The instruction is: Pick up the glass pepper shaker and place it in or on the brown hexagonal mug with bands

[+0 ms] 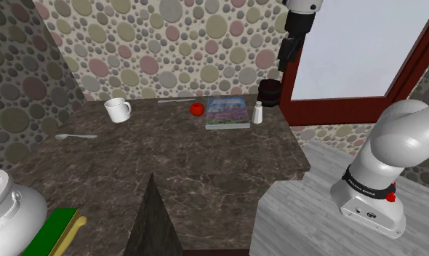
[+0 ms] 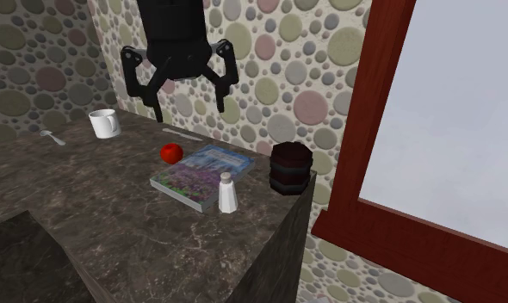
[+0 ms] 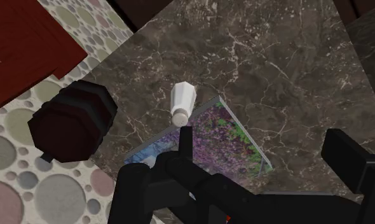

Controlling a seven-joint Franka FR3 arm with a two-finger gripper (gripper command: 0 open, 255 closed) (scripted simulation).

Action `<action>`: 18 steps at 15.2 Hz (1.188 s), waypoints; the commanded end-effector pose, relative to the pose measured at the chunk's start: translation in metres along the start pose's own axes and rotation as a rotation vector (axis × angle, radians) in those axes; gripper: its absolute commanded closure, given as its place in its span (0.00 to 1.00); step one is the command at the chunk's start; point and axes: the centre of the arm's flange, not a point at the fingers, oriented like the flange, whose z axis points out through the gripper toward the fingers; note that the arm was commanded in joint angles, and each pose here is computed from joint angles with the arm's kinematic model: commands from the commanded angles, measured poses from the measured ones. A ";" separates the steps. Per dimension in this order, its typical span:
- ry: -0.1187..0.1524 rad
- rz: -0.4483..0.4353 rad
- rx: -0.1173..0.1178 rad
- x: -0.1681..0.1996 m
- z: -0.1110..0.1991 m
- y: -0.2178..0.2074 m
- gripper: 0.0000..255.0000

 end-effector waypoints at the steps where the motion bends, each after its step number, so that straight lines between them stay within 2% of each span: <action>1: 0.000 0.000 0.000 0.000 0.000 0.000 0.00; 18: -0.020 -0.242 0.098 0.086 0.200 0.077 0.00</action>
